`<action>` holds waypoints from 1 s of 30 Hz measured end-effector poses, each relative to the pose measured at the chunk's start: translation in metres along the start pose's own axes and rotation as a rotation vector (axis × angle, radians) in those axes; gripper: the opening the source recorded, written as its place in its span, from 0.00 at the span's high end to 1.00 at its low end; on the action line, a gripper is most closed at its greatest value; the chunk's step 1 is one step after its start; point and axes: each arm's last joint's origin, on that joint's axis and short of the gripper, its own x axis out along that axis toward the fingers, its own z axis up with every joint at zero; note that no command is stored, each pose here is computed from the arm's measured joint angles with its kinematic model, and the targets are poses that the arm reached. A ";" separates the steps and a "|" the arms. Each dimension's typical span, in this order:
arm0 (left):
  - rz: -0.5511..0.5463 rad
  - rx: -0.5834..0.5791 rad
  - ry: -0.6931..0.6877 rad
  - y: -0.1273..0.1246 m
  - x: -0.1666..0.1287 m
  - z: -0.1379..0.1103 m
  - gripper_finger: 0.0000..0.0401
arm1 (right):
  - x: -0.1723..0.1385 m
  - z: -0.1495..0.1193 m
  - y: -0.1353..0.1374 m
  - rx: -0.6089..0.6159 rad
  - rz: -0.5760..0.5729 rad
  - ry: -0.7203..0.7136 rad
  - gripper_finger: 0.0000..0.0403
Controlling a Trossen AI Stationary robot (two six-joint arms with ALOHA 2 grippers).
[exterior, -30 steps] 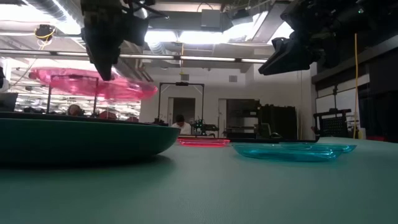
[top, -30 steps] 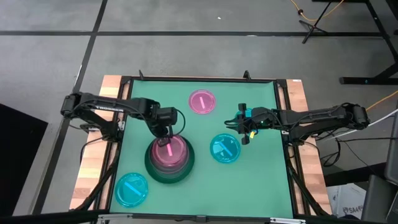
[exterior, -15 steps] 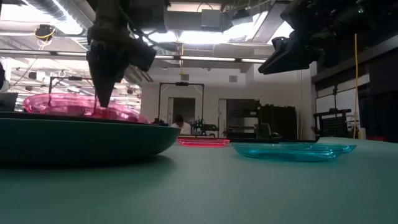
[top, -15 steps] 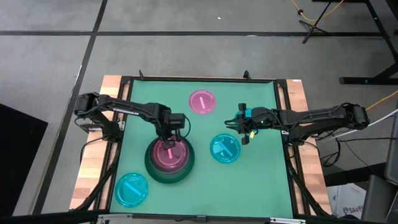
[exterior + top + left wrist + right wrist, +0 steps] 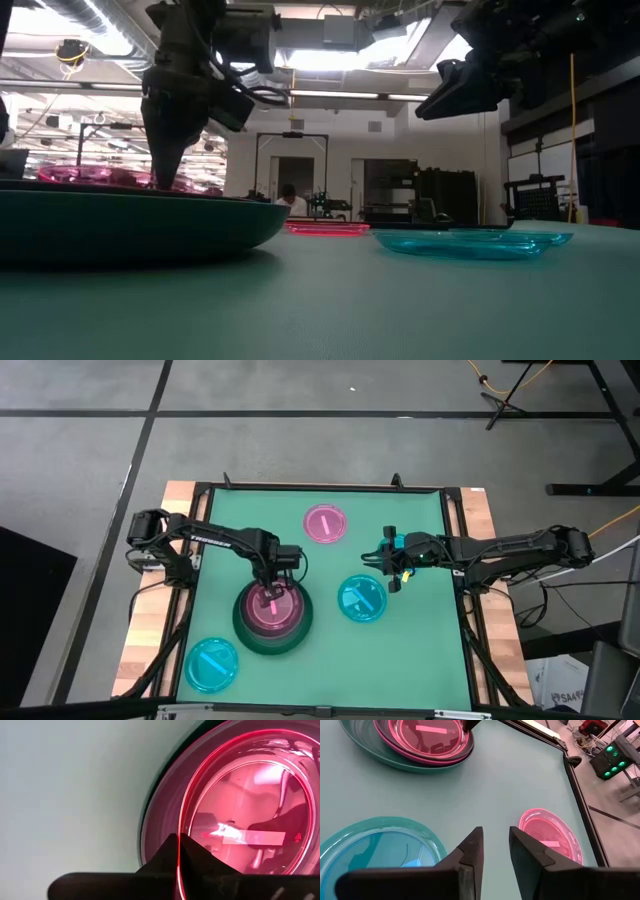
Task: Stack plastic plates
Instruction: Stack the bottom light pink plate on top of the black plate, then stack the top light blue plate on top of the stacked light pink plate
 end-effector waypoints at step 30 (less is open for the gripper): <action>0.017 -0.001 -0.020 0.001 -0.004 -0.002 0.84 | 0.000 0.000 0.000 0.000 0.000 0.001 0.79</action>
